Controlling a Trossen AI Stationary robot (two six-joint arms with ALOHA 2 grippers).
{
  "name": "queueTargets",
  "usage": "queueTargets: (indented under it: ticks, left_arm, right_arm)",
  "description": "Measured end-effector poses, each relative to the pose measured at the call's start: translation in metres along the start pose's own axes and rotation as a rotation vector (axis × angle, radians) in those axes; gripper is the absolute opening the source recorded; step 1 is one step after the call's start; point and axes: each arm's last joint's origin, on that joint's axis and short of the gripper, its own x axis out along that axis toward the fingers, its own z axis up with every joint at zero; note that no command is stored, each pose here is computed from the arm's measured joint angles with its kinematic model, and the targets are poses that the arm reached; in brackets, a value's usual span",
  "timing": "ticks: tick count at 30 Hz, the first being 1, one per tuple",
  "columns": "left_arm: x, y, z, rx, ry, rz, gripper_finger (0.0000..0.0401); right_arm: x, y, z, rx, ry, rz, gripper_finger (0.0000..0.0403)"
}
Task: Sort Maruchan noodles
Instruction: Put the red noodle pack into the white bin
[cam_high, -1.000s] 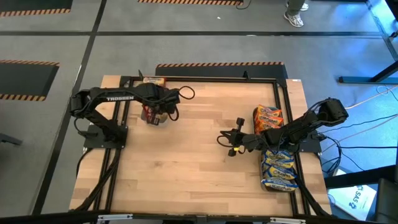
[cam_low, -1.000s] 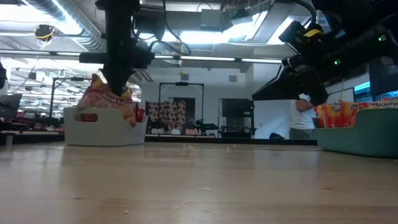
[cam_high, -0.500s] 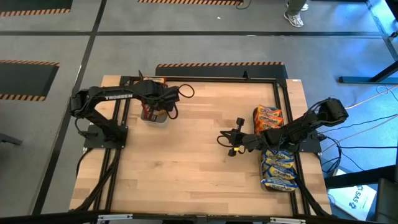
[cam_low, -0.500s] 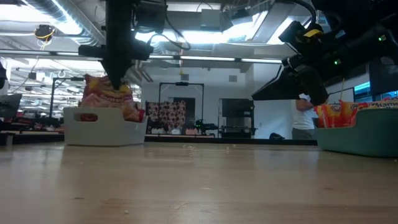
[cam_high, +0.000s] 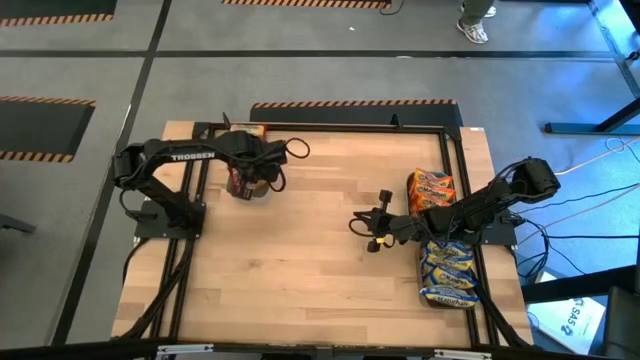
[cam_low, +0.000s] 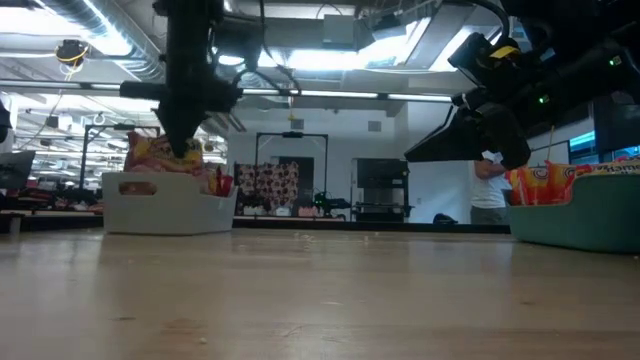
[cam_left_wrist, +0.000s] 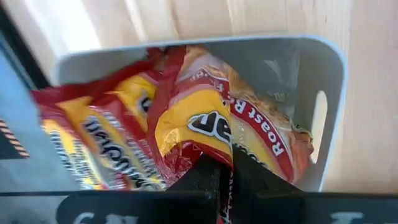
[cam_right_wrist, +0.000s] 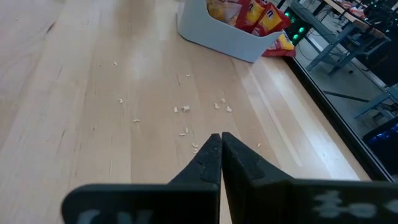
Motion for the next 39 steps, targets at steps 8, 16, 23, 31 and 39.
queueTargets:
  ticks: [8, 16, 23, 31, 39]
  left_arm:
    - [0.013, -0.004, 0.006, -0.008, -0.073, -0.012, 0.0007]
    - [0.013, 0.005, 0.014, -0.054, -0.168, 0.049, 0.0007]
    - [0.013, 0.013, 0.014, -0.202, -0.181, 0.112, 0.0021]
    - [0.012, 0.016, 0.019, -0.332, -0.241, 0.122, 0.0085]
    - [-0.004, 0.019, 0.017, -0.466, -0.224, 0.102, 0.0135]
  right_arm:
    - [0.000, 0.000, 0.000, 0.001, -0.001, 0.000, 0.0001]
    - [0.000, 0.000, 0.000, 0.001, -0.002, 0.000, 0.0001]
    - [0.000, 0.000, 0.000, 0.001, -0.002, 0.000, 0.0001]
    - [0.000, 0.001, 0.000, 0.001, -0.005, 0.018, 0.0001]
    - [0.000, 0.001, 0.000, 0.001, -0.005, 0.018, 0.0001]
